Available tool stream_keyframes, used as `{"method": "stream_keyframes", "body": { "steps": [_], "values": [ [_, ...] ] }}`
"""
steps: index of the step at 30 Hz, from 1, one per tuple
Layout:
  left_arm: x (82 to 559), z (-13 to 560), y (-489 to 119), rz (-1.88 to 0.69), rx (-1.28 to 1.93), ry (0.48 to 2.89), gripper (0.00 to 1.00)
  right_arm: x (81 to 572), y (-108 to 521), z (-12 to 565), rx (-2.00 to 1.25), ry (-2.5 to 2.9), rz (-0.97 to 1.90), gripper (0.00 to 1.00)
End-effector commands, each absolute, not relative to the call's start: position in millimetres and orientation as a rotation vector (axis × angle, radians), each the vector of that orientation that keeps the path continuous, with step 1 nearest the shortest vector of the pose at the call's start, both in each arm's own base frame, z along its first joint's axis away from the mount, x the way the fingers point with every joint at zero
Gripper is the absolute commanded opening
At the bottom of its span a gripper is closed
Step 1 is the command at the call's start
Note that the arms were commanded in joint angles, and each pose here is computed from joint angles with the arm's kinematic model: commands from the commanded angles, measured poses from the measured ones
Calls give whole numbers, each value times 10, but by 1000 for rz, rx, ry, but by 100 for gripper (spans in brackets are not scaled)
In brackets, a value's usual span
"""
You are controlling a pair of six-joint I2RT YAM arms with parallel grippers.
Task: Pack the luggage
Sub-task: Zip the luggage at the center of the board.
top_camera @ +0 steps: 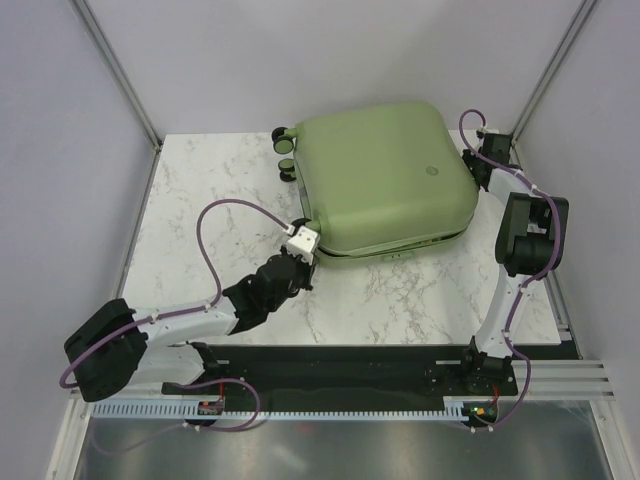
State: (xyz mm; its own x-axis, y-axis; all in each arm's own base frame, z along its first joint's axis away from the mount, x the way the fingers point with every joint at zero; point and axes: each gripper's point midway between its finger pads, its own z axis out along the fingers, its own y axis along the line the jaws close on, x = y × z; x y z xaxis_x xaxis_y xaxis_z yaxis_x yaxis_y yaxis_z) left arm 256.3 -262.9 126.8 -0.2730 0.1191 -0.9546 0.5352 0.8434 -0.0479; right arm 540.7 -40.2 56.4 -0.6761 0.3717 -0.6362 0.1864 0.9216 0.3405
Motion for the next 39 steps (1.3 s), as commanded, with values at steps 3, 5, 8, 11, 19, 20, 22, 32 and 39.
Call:
{"method": "stream_keyframes", "body": {
  "steps": [3,5,8,11,19,20,22,32,39],
  "values": [
    [2082,1819,-3435,-832,607,1691,2,5081,-798,112,787,2417,78,0],
    [2038,1867,-3452,-846,600,1687,2,5097,-789,111,790,2413,82,0],
    [1975,1942,-3487,-869,601,1679,2,5117,-792,123,788,2407,83,0],
    [1915,1922,-3493,-867,621,1696,2,5120,-789,113,792,2408,86,0],
    [1607,1987,-3525,-892,692,1707,2,5124,-806,91,797,2407,75,0],
    [1550,1999,-3540,-905,707,1706,2,5127,-808,88,800,2406,74,0],
    [1480,2052,-3553,-932,717,1705,2,5118,-810,67,801,2410,71,0],
    [1440,2054,-3813,-995,751,1667,2,5097,-790,53,813,2403,74,0],
    [1474,2172,-4065,-1081,697,1627,2,5032,-756,21,822,2403,75,0]
  ]
}}
